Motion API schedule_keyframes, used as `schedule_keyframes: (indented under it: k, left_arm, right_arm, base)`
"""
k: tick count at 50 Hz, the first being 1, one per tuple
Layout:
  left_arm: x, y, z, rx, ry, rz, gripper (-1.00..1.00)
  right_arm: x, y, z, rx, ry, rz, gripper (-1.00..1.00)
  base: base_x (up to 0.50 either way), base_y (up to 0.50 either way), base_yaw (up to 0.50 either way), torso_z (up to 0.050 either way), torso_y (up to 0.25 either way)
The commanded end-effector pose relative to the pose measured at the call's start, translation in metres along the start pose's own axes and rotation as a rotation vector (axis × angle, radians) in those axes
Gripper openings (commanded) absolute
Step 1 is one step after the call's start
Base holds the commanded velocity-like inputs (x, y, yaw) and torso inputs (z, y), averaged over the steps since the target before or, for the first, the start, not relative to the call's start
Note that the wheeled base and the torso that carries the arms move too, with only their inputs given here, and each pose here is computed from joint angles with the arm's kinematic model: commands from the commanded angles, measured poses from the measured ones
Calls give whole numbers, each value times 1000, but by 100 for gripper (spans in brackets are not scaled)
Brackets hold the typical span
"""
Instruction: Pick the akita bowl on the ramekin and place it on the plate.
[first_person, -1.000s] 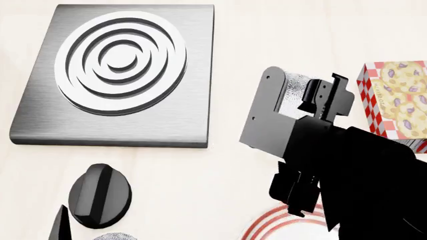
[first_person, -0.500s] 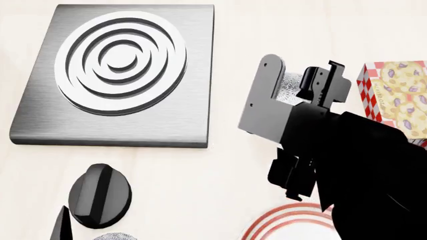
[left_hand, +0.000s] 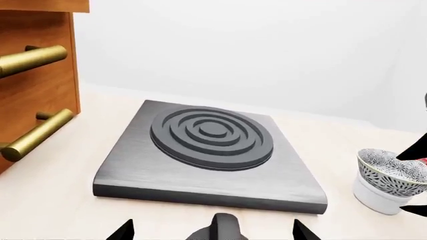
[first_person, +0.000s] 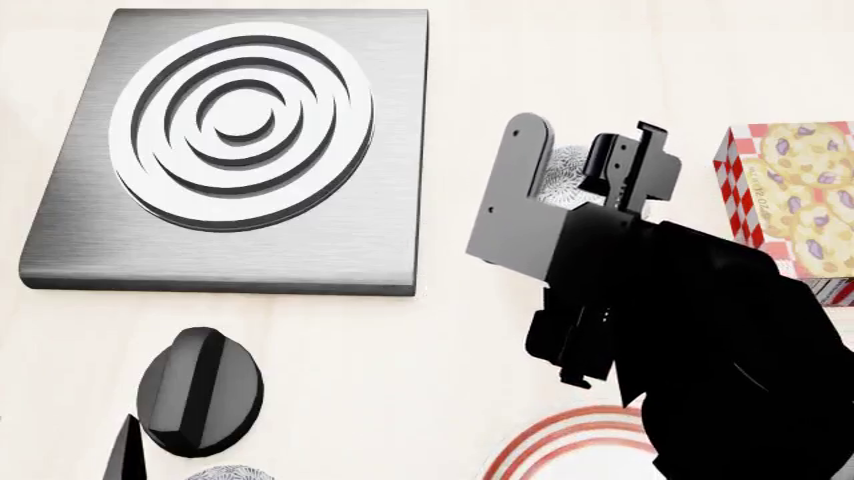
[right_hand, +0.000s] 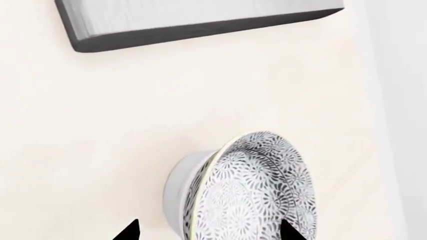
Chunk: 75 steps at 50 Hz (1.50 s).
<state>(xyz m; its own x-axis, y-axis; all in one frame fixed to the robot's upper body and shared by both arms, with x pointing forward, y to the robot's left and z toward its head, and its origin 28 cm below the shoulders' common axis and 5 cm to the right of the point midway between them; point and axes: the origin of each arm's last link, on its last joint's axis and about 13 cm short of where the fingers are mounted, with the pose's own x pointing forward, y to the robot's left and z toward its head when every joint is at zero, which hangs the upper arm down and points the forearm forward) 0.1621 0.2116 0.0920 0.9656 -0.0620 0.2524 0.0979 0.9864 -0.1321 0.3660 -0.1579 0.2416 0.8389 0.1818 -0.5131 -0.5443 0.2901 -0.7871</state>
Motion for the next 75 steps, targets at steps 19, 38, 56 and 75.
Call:
schedule_keyframes:
  k: [19,38,56,75]
  left_arm:
    - [0,0,-3,0,9,3,100]
    - [1,-1,-5,5,17,1,100]
    - [1,-1,-4,4,19,1,100]
    - [0,-1,-2,0,14,3,100]
  right_arm:
    - [12,8,-10,40,12,15,-100]
    - [7,5,-9,12,15,-5,-100]
    - [-41,-14,3,-38,-58,-109,-100]
    - [-94,-11,11,-97,-17,31,-100]
  base:
    - [0,0,0,0,0]
    - [0,0,0,0,0]
    - [0,0,0,0,0]
    - [0,0,0,0,0]
